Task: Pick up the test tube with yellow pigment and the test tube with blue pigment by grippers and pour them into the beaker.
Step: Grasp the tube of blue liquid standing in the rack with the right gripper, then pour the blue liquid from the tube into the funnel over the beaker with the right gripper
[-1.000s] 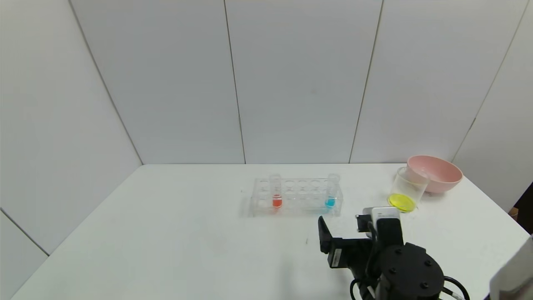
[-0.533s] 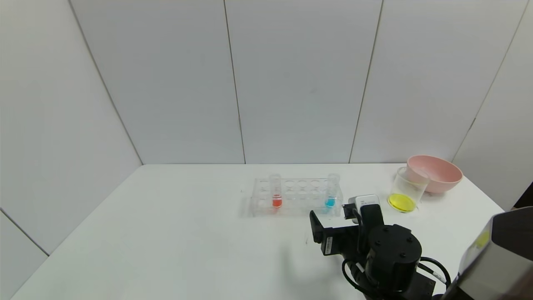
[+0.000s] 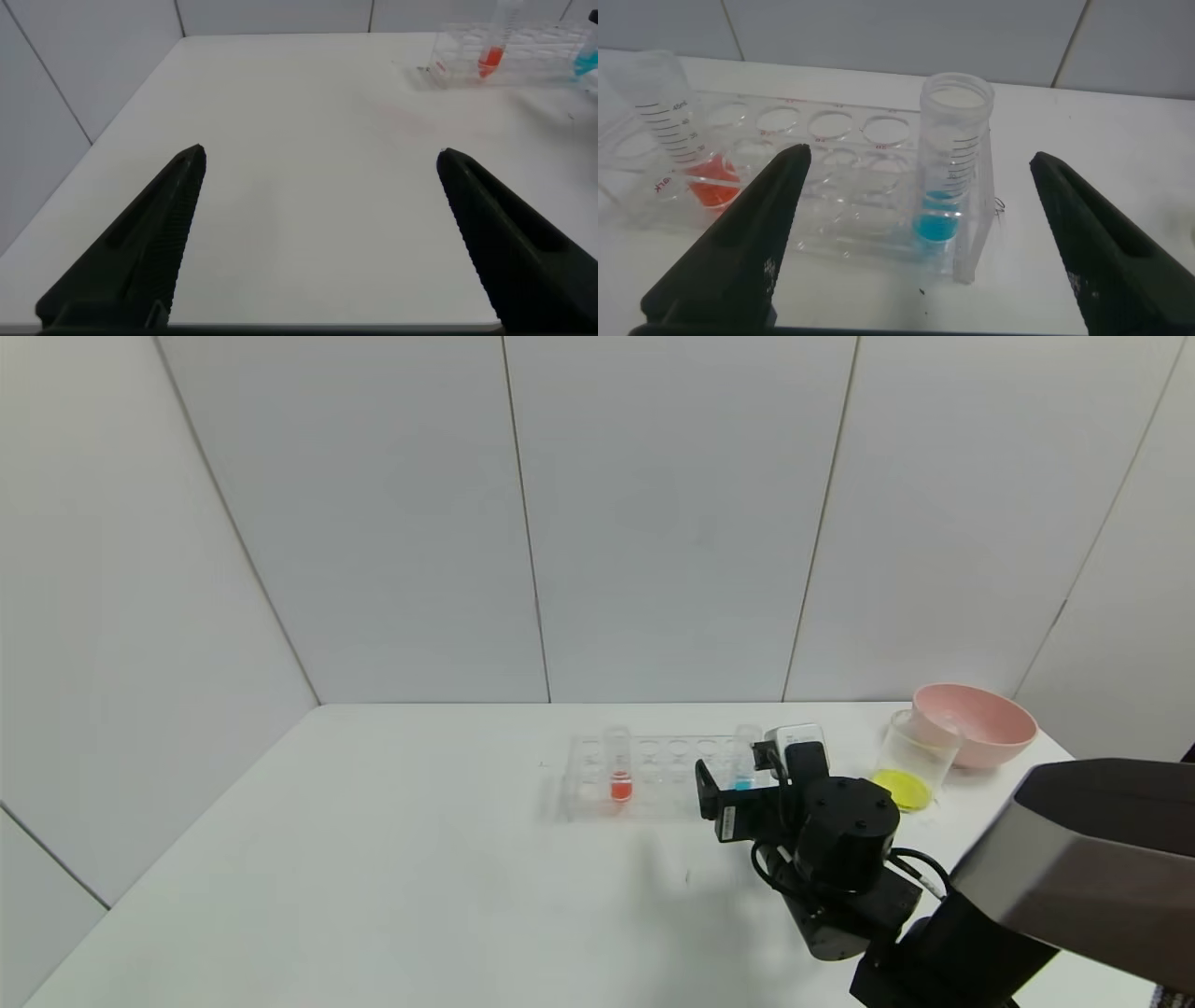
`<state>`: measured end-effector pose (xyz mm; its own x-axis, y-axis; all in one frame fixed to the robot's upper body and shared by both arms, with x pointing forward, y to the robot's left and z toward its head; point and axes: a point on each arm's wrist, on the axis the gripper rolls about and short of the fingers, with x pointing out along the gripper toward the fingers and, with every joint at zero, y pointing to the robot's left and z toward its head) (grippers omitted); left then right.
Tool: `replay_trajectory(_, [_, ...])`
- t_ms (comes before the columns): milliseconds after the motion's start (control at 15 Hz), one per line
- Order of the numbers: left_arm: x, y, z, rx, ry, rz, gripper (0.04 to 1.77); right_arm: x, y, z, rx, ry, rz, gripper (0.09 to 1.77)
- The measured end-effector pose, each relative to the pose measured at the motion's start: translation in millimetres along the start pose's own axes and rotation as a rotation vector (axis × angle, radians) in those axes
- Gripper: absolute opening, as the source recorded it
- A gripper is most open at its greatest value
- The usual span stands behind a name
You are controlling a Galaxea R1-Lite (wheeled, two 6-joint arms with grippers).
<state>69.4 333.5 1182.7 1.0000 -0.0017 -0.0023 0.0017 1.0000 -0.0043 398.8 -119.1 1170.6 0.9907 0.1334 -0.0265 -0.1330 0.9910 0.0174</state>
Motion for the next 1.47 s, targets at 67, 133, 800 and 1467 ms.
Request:
replay_trajectory(67, [0.0, 0.0, 0.0, 0.0, 0.0, 0.0, 1.76, 6.3, 0.2, -1.6, -0.004, 0.0, 0.004, 1.7])
replay_trajectory(133, [0.0, 0.0, 0.0, 0.0, 0.0, 0.0, 1.76, 11.2, 0.8, -3.3, -0.009, 0.005, 0.003, 1.7])
replay_trajectory(800, [0.0, 0.0, 0.0, 0.0, 0.0, 0.0, 1.76, 31.3, -13.3, -3.2, -0.004, -0.003, 0.003, 1.39])
replay_trajectory(1467, [0.0, 0.0, 0.0, 0.0, 0.0, 0.0, 1.76, 29.5, -14.5, -2.4, -0.005, 0.0, 0.004, 0.49])
